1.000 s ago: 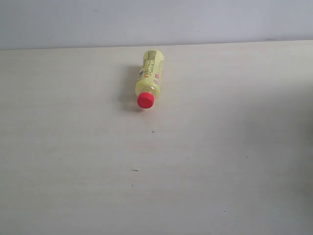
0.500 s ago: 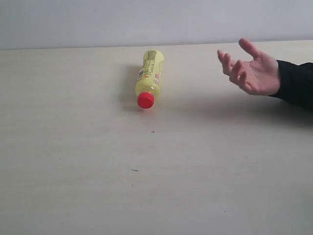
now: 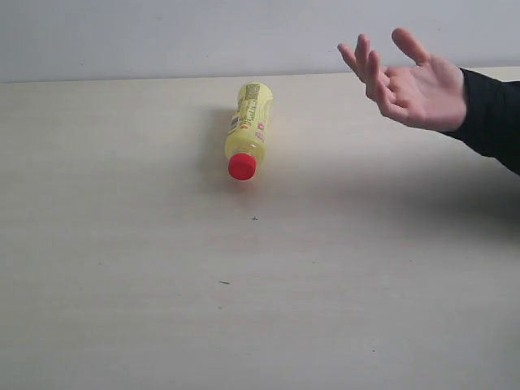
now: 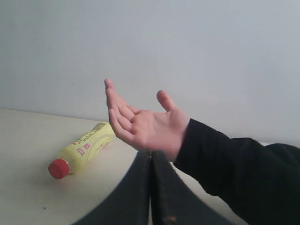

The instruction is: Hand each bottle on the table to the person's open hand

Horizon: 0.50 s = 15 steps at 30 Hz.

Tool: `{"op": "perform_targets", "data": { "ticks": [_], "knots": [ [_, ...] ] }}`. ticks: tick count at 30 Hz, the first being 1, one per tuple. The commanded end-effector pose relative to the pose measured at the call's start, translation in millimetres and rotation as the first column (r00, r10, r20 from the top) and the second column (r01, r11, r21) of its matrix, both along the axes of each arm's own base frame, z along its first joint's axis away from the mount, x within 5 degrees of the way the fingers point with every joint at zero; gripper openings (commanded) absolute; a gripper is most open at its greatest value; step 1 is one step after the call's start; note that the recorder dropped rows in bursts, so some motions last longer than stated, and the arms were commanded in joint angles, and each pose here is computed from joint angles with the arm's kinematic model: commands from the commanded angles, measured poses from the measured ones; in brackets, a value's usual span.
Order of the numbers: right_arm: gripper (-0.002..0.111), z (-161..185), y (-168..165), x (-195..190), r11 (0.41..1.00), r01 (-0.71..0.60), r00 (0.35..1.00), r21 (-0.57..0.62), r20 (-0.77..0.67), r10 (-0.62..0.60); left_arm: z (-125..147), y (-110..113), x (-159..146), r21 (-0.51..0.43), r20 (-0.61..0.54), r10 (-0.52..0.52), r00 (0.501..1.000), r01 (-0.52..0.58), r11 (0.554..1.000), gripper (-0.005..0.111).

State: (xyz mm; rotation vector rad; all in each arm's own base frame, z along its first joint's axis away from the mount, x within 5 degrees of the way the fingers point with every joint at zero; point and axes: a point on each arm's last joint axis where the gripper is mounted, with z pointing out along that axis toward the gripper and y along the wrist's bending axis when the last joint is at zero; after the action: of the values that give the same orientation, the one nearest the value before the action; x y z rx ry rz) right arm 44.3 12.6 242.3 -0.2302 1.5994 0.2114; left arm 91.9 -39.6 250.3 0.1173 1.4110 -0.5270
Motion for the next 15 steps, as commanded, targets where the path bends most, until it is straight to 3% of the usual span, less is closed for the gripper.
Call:
{"op": "perform_targets", "data": {
  "ticks": [1,8,12,15],
  "knots": [
    [0.000,-1.4,-0.1,0.2,1.000,0.002,1.000,0.000,0.003,-0.002,29.5,-6.5,24.7,-0.022,0.036,0.056,0.998,-0.056,0.998,0.000],
    [0.000,-1.4,-0.1,0.2,1.000,0.002,1.000,0.000,0.003,-0.002,57.7,-37.3,80.8,0.127,-0.106,0.036,0.994,-0.023,0.992,0.005],
    [0.000,-1.4,-0.1,0.2,1.000,0.002,1.000,0.000,0.003,-0.002,70.6,-54.7,110.7,0.262,-0.196,0.021,0.980,0.032,0.965,0.019],
    [0.000,-1.4,-0.1,0.2,1.000,0.002,1.000,0.000,0.003,-0.002,81.0,-60.7,130.3,0.299,-0.283,0.024,0.959,0.065,0.952,0.030]
  ]
}}
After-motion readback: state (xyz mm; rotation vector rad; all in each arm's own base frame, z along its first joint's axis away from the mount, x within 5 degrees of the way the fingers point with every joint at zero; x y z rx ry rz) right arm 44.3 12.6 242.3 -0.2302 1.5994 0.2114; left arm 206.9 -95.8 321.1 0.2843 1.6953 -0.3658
